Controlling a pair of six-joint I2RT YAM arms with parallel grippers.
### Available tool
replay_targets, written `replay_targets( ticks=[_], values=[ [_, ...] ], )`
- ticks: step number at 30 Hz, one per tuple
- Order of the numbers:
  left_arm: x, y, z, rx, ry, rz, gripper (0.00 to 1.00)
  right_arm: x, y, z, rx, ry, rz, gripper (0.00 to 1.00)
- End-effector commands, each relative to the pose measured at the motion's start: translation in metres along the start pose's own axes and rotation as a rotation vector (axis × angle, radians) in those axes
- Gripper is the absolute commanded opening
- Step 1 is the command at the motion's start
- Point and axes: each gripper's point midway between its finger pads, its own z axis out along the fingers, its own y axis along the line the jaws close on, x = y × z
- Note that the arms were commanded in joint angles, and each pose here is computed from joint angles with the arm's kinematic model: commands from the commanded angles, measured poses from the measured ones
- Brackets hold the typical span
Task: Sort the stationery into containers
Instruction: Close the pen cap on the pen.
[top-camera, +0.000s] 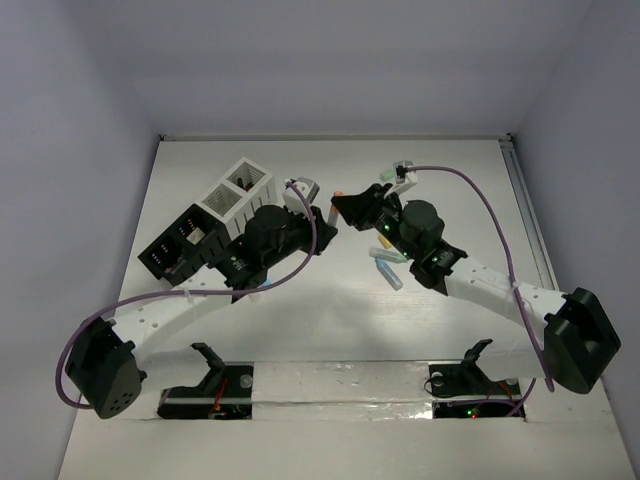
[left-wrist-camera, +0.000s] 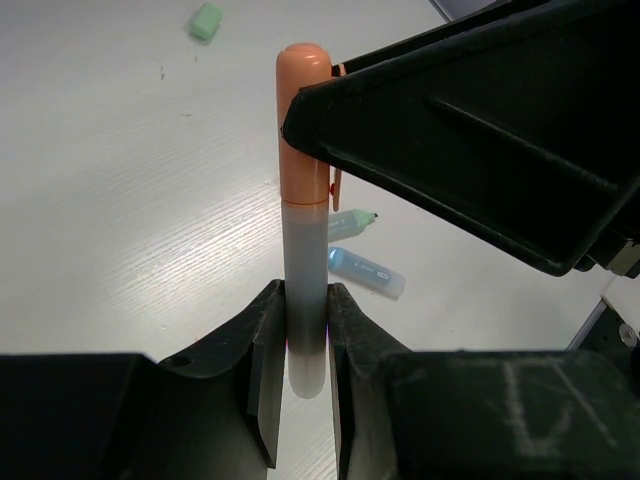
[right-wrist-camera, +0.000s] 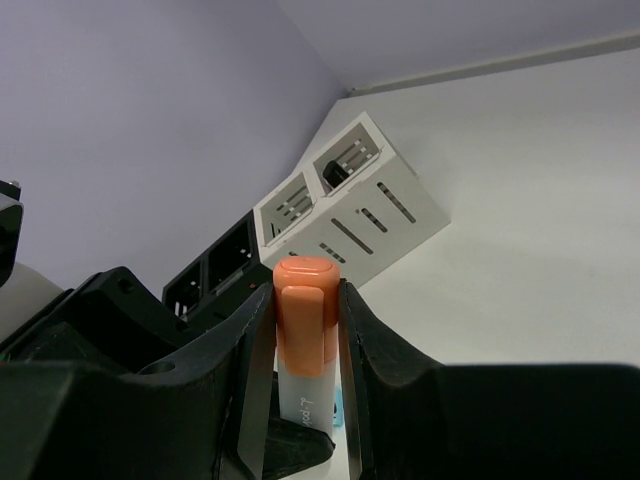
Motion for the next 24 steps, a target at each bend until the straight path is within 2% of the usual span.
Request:
replay_targets(
  ticks=[1,11,16,24],
  values=[
    [-0.211,-0.031,-0.054,0.058,-0.68,-0.021,0.0,0.138,-0.025,-0.046,0.036,0.501,0.006,0.0],
    [-0.234,-0.04,-0.055,0.085,-0.716,0.0,0.0,0.155,-0.033,-0.055,0.064,0.541,0.005,0.0],
    [-0.215,-0.031,-0.049,0.064,-0.68,-0.018,0.0,0.139,-0.033,-0.051,0.089,0.491,-0.033,0.0],
    [-0.175,-0.006,-0.048,-0.011,-0.601,-0.048,0.0,0.114,-0.011,-0.033,0.031,0.424,-0.05,0.0]
  ],
)
